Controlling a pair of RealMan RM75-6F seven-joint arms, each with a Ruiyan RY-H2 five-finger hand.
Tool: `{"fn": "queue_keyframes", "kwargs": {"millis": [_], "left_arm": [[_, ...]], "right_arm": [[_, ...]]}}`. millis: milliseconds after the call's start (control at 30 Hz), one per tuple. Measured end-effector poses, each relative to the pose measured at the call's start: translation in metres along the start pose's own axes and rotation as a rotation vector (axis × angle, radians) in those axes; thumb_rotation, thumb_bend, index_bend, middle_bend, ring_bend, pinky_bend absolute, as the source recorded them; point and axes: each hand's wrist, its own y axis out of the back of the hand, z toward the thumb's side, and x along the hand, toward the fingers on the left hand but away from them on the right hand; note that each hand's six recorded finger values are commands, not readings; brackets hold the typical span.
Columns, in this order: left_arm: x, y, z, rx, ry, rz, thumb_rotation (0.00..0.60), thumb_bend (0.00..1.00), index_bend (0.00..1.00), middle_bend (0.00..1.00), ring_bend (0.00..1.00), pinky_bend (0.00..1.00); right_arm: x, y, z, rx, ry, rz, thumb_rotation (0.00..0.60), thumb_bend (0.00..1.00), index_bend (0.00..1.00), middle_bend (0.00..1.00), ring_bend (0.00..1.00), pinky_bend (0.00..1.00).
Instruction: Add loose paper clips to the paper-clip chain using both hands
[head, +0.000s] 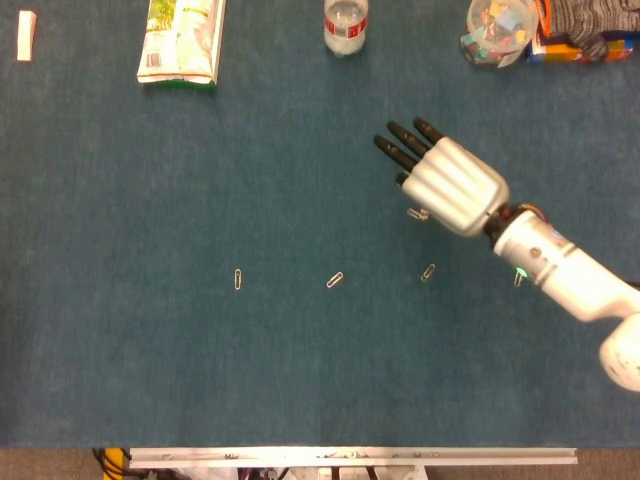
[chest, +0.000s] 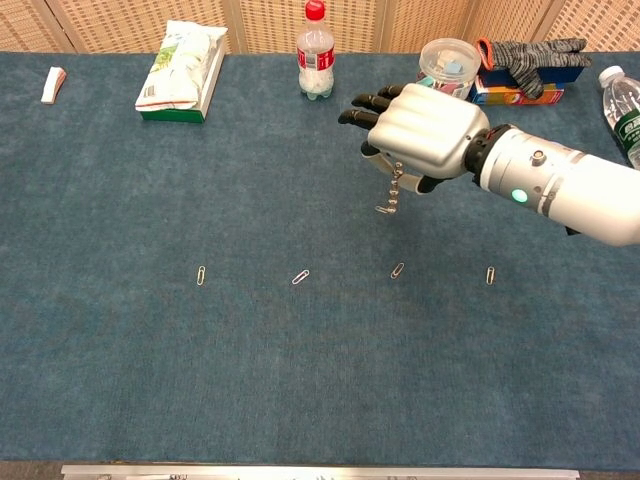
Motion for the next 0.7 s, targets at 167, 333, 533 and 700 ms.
{"fn": "queue_keyframes", "kwargs": {"millis": [167,333,533,700], "left_arm": [[-0.001,0.002,0.000,0.003,0.003,0.007,0.600,0.23,0.34,0.08,0.00,0.06],[-0.002,0.004,0.000,0.005,0.008,0.015,0.600,0.23,0.36,0.08,0.00,0.06],[-0.003,0.008,-0.002,0.003,0.017,0.028,0.600,0.23,0.37,0.08,0.00,0.06],[-0.003,0.011,-0.003,-0.002,0.020,0.036,0.600,0.23,0.39,0.08,0.00,0.06]], "right_arm": [[0.017,0.000,0.006,-0.020,0.025,-0.004,0.600,0.31,0.57,0.10,0.00,0.16],[0.031,-0.003,0.013,-0.034,0.049,-0.001,0.600,0.31,0.57,0.10,0.00,0.16],[0.042,-0.012,0.019,-0.050,0.064,0.017,0.600,0.31,0.57,0.10,0.00,0.16],[0.046,-0.021,0.024,-0.056,0.075,0.040,0.600,0.31,0.57,0.10,0.00,0.16]]}}
